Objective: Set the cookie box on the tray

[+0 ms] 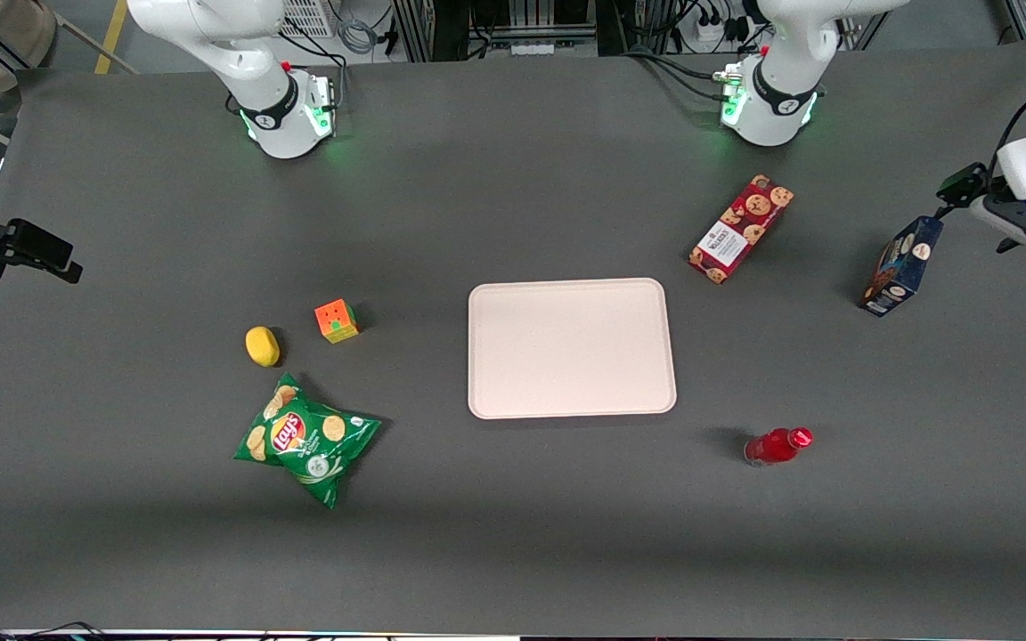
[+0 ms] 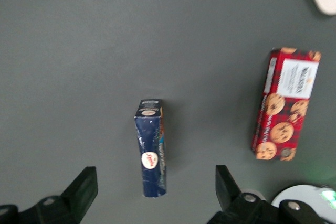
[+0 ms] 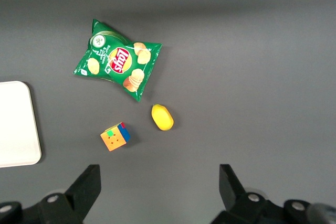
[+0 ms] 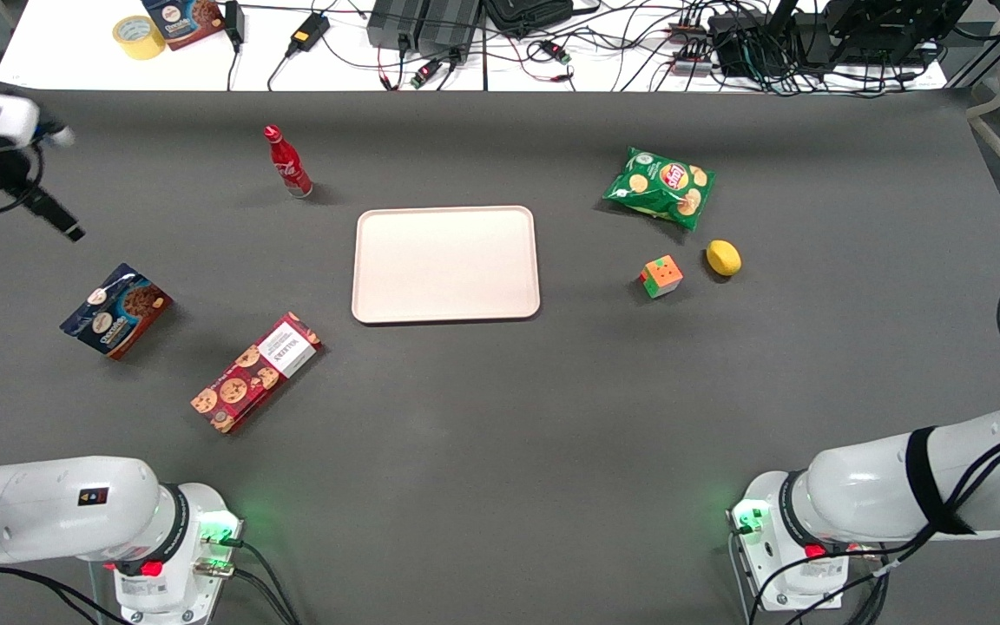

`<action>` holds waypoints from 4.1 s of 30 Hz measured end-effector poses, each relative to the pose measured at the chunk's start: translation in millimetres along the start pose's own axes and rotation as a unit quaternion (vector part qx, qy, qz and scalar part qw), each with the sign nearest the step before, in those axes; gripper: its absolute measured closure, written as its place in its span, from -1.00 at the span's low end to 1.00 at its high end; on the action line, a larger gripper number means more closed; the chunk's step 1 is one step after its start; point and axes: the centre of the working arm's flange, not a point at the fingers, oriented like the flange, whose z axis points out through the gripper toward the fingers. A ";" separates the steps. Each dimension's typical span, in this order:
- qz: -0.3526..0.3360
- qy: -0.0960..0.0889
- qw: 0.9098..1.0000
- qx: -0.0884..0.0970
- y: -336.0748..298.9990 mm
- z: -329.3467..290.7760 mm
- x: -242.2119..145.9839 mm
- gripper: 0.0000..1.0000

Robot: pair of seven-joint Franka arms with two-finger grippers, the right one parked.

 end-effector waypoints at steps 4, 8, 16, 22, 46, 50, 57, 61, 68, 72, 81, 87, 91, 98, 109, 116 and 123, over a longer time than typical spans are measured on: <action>-0.005 0.010 1.000 0.003 -5.4 19.7 -13.5 -1.00; -0.010 0.018 1.000 0.009 -4.4 38.3 -19.5 -1.00; -0.013 0.037 0.999 0.026 4.4 70.4 -26.3 -1.00; -0.012 0.053 0.998 0.044 18.2 102.6 -31.8 -1.00; -0.078 0.063 0.993 0.063 14.6 152.8 -71.0 -1.00; -0.094 0.056 0.993 0.053 17.4 160.0 -71.9 -1.00; -0.097 0.052 0.993 0.049 18.3 164.1 -71.0 -1.00; -0.092 0.048 0.993 0.050 19.4 170.2 -66.8 -1.00; -0.081 0.047 0.994 0.058 20.2 181.7 -57.5 -1.00; -0.074 0.048 0.994 0.065 20.7 188.8 -51.6 -1.00; -0.059 0.042 0.995 0.064 26.1 198.1 -41.4 -1.00; -0.050 0.036 0.996 0.064 27.6 208.5 -38.4 -1.00; -0.042 0.029 0.997 0.062 27.9 215.5 -37.9 -1.00; -0.022 0.028 0.997 0.065 25.4 214.6 -37.1 -0.98; -0.002 0.030 0.997 0.073 15.8 207.1 -36.0 -0.06; -0.005 0.023 0.997 0.067 4.0 196.9 -32.3 0.64; -0.010 0.012 0.998 0.062 -26.1 161.8 -18.9 0.75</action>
